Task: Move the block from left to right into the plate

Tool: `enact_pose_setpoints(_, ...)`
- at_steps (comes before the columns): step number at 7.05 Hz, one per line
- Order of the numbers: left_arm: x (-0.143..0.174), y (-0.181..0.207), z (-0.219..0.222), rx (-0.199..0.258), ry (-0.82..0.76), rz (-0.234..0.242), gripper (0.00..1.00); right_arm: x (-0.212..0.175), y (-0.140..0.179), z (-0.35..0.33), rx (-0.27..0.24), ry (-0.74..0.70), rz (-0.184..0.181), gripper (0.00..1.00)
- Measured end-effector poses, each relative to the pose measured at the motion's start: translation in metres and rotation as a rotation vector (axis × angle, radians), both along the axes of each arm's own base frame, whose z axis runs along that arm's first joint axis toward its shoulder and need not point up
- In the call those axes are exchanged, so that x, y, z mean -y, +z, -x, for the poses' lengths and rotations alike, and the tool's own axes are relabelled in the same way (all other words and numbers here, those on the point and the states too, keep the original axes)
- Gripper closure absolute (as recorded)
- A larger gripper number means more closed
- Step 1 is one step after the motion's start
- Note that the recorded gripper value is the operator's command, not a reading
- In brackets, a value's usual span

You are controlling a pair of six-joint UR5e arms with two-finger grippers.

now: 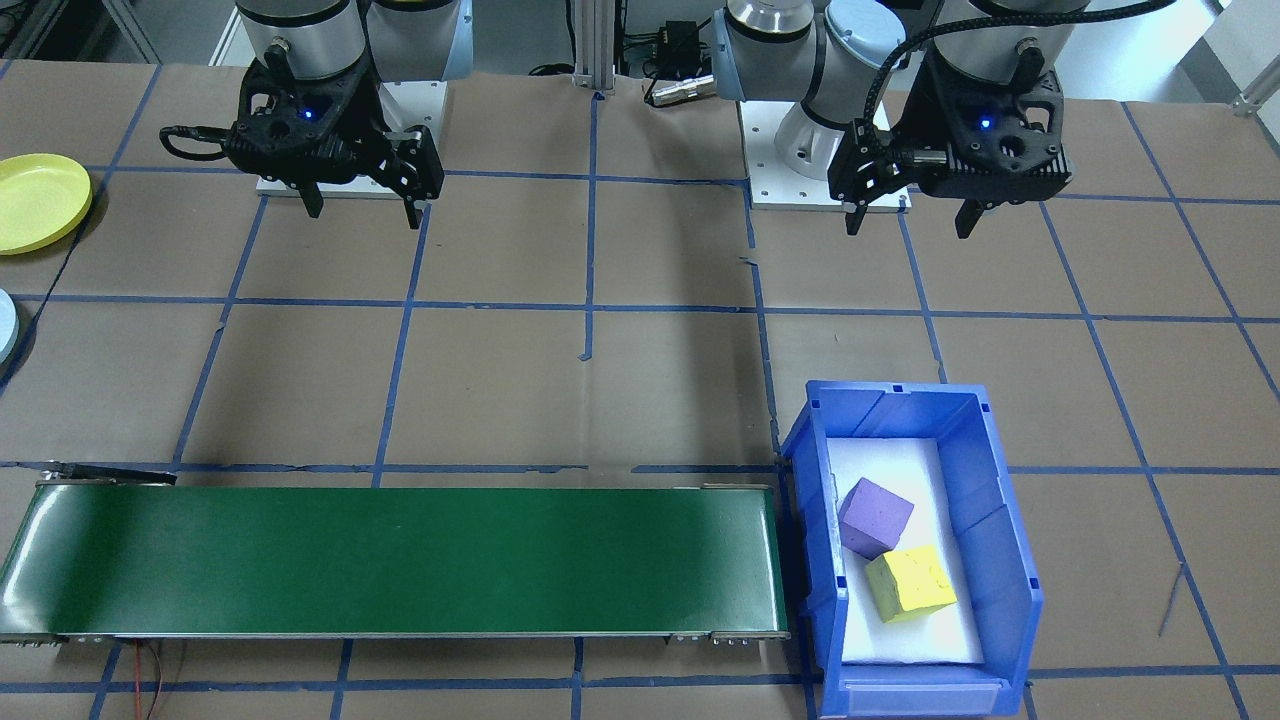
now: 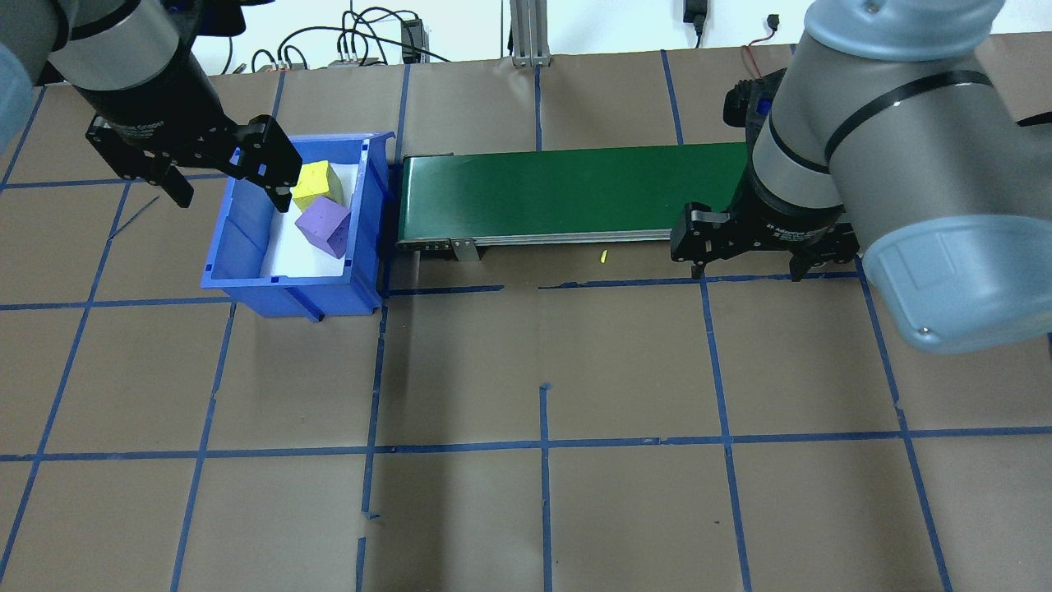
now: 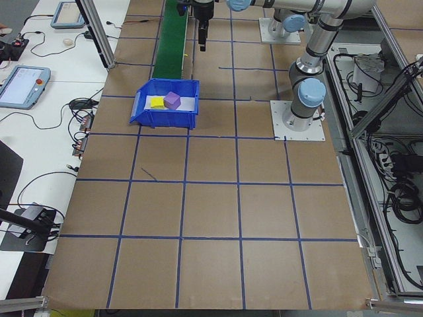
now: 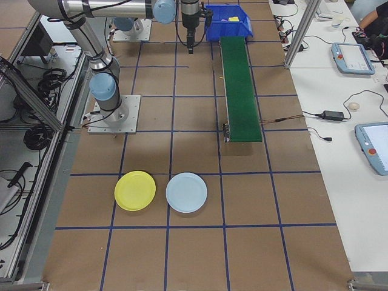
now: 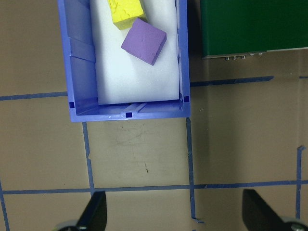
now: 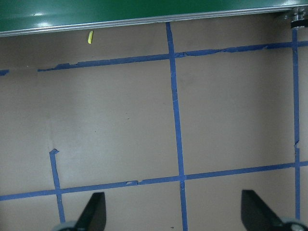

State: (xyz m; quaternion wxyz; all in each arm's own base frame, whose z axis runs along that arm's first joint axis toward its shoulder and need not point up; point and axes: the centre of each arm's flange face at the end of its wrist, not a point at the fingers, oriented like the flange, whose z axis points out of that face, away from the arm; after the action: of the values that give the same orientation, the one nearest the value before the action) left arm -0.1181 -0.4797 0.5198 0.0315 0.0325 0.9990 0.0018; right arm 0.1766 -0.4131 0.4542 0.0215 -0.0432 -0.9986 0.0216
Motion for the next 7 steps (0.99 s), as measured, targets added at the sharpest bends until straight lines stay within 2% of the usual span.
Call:
enact_pose_setpoints(3, 0.002, 0.000, -0.002, -0.014, 0.011, 0.013, 0.00, -0.001, -0.002, -0.001, -0.003, 0.002, -0.005, 0.00)
enact_pose_setpoints(4, 0.018, -0.007, -0.014, -0.016, 0.042, 0.036, 0.00, -0.001, -0.003, -0.002, -0.002, 0.004, -0.004, 0.00)
enact_pose_setpoints(7, 0.125, -0.105, -0.061, -0.076, 0.183, 0.101, 0.00, -0.002, 0.007, -0.001, -0.007, 0.009, 0.026, 0.00)
